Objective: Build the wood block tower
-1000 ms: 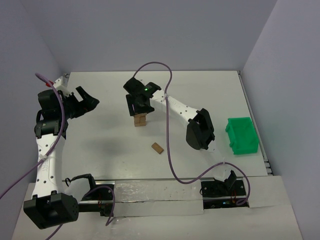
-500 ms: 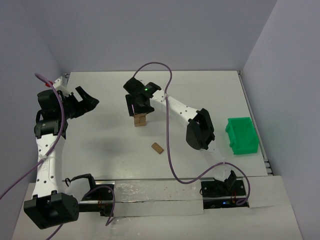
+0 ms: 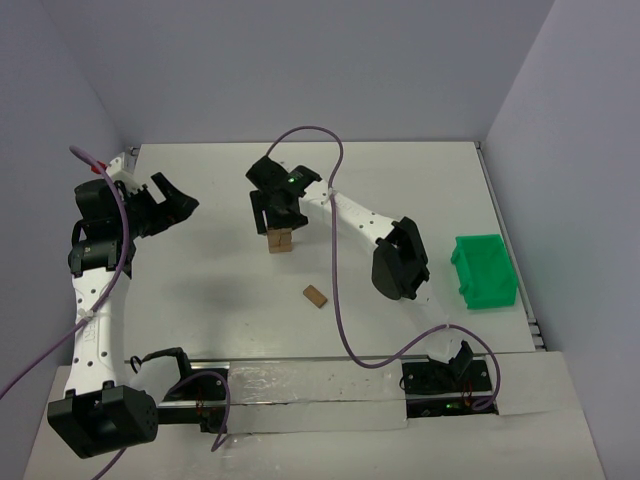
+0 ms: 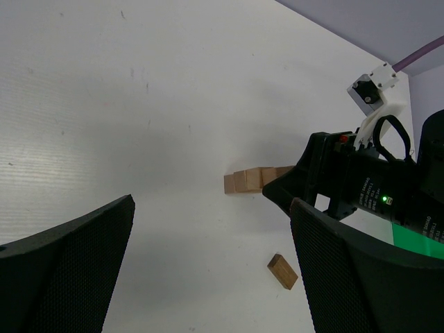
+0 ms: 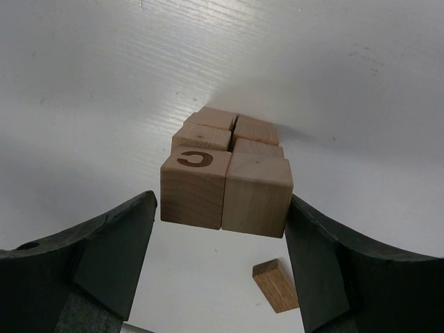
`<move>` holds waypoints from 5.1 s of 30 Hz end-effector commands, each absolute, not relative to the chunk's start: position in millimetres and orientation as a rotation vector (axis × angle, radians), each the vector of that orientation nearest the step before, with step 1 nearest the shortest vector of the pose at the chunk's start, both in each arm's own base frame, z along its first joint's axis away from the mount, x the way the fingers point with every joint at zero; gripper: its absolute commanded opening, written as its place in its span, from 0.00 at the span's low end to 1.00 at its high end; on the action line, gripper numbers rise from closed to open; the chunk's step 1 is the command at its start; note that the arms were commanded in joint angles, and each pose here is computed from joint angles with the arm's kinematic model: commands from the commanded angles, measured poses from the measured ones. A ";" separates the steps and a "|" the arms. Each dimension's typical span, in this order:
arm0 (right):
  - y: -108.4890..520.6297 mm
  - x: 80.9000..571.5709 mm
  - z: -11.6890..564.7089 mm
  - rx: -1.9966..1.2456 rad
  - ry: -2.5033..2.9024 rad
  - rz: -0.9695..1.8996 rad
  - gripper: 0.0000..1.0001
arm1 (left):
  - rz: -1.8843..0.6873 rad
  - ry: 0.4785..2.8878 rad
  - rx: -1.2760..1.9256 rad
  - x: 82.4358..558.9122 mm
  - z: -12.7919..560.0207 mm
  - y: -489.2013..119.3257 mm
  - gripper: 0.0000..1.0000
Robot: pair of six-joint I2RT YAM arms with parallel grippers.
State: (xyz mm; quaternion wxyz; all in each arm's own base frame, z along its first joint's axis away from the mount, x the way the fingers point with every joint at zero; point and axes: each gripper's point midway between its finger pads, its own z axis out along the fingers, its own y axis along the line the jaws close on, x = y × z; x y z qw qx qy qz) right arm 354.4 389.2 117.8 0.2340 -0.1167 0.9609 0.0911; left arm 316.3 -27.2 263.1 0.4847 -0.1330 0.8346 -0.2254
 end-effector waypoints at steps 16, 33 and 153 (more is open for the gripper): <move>394.0 361.8 141.5 -0.259 2.563 0.267 1.00 | -0.559 1.969 -0.295 320.6 278.3 -25.8 0.99; 399.1 360.9 121.3 -0.231 2.587 0.231 1.00 | -0.555 1.976 -0.299 319.3 274.4 -24.2 0.99; 401.0 368.1 99.9 -0.184 2.529 0.107 0.81 | -0.595 1.991 -0.335 315.4 254.8 -13.2 0.99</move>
